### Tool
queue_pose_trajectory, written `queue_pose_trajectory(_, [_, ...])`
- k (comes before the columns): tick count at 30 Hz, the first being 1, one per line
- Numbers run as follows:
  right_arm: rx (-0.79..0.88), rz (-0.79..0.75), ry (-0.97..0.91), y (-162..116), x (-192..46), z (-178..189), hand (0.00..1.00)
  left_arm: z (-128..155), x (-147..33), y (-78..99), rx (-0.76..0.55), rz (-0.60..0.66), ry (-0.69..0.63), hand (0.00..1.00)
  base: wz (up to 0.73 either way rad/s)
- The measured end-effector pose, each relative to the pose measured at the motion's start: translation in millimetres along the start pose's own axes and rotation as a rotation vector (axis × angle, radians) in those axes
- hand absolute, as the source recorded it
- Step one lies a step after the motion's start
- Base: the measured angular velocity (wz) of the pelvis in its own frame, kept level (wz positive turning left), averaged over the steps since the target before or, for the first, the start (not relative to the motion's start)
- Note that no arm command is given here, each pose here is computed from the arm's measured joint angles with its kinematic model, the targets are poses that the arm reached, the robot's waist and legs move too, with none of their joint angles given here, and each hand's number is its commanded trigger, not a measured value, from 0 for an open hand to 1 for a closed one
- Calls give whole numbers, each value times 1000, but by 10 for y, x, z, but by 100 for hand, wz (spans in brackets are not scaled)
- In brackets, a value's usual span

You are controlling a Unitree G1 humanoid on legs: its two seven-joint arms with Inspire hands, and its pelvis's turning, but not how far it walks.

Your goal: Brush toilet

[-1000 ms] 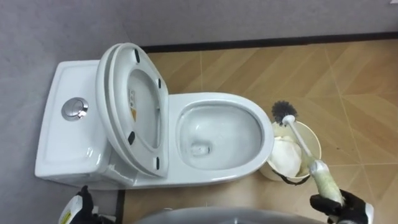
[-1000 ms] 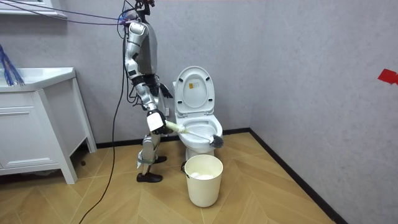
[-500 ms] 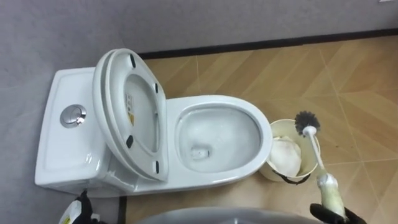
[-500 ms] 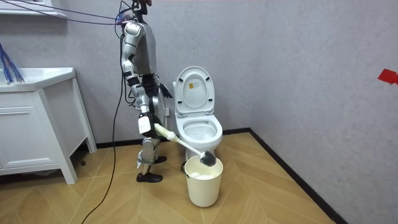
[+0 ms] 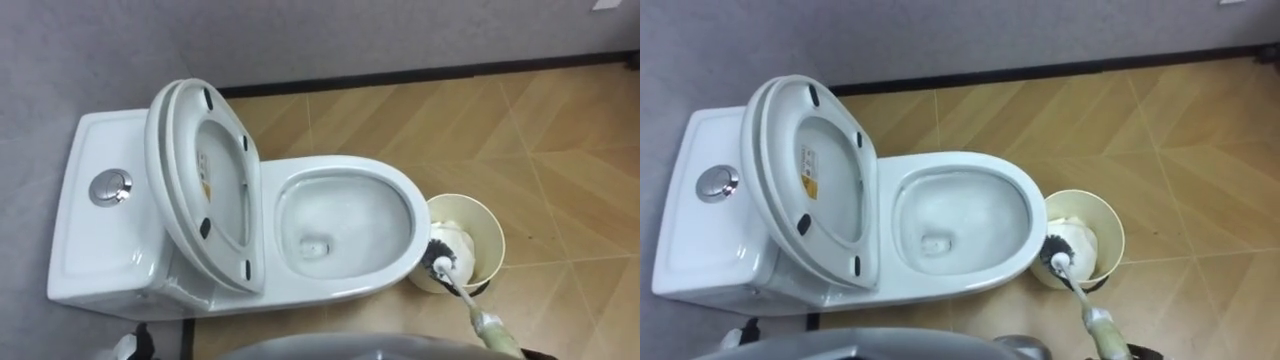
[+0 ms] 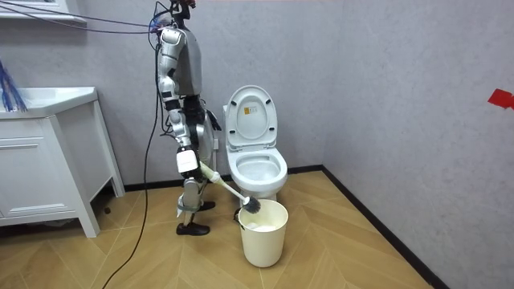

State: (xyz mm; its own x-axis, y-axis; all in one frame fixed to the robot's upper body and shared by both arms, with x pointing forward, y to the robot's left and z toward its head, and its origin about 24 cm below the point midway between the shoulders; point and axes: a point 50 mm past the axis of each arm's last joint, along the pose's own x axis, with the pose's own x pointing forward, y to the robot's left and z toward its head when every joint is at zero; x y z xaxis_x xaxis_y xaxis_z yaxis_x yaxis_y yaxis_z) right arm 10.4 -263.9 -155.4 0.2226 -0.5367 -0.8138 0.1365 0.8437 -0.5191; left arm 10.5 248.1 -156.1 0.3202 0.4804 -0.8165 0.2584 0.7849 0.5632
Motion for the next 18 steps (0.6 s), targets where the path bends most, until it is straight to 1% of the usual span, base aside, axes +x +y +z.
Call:
queue_pose_trajectory(7, [-74, 26, 1, 22, 6, -7, 0, 7, -3, -20, -4, -7, 1, 0, 3])
queue_pose_trajectory(11, [-84, 32, 9, 32, 17, 23, 0, 4, -6, -36, -3, -24, 7, 0, 0])
queue_pose_trajectory(18, [-95, 72, 58, 58, 25, 19, 0, -48, -7, -56, 11, -66, 68, 0, 0])
